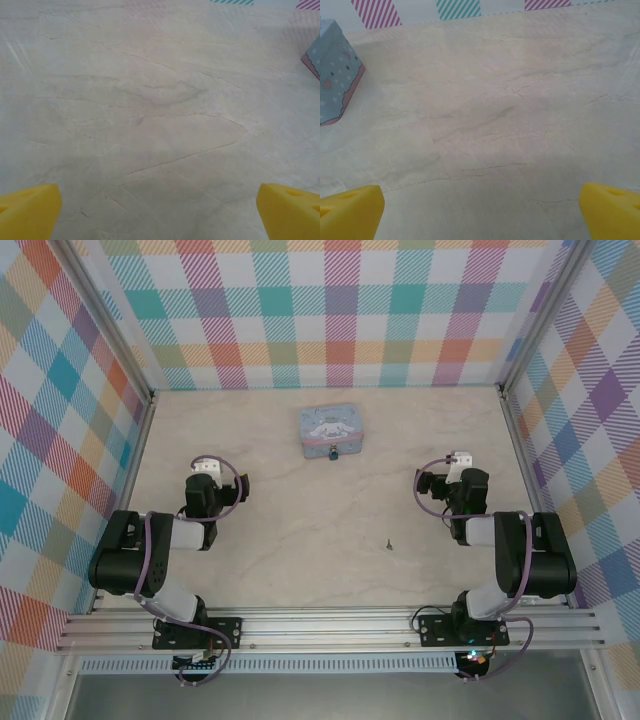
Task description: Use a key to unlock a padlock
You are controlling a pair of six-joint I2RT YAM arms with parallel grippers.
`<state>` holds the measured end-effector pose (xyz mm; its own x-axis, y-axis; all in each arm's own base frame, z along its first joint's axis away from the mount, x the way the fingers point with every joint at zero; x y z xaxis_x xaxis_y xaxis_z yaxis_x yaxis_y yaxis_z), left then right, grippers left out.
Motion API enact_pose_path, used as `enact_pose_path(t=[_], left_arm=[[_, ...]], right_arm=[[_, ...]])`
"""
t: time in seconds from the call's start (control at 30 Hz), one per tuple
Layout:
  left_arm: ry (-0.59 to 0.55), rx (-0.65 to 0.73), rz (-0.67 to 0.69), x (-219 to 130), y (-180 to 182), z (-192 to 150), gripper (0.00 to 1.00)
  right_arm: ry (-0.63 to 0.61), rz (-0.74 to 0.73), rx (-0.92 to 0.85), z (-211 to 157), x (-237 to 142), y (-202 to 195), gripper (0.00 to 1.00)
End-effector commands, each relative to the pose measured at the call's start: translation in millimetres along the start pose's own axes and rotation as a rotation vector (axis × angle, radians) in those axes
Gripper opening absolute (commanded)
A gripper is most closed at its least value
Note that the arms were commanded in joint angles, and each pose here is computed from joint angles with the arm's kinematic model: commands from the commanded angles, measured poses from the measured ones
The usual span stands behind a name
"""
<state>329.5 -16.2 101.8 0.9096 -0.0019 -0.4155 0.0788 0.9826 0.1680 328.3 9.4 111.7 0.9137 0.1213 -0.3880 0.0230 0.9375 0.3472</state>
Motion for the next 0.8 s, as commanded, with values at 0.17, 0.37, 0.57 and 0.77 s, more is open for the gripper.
enact_pose_path(t=[0.17, 0.37, 0.57, 0.77], left_arm=[[-0.015, 0.012, -0.01, 2.3, 1.8, 6.8, 1.0], [-0.015, 0.012, -0.01, 2.4, 1.8, 6.6, 1.0], [-0.015, 0.012, -0.009, 2.4, 1.9, 6.5, 1.0], [-0.014, 0.007, -0.001, 2.6, 3.0, 6.9, 1.0]], right_arm=[[-0.026, 0.005, -0.016, 6.0, 1.6, 2.3, 1.0], [-0.026, 0.007, -0.017, 6.1, 1.7, 2.8, 1.0], [-0.025, 0.004, -0.015, 5.8, 1.7, 2.2, 1.0], [-0.026, 0.007, -0.017, 6.3, 1.9, 2.8, 1.0]])
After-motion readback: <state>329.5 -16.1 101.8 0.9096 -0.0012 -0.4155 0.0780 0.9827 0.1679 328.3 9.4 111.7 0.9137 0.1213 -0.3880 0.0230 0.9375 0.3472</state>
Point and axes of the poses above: each hand's point on the last joint's axis, 136 mm out from that joint toward the fingers, its own x axis out along the fingers, its own y axis along the line the jaws close on, z = x × y, the point moved 7 cm from there along -x, back along the fingers, and after that the axes turned 15 degrees about x, right-handed, at the moved point
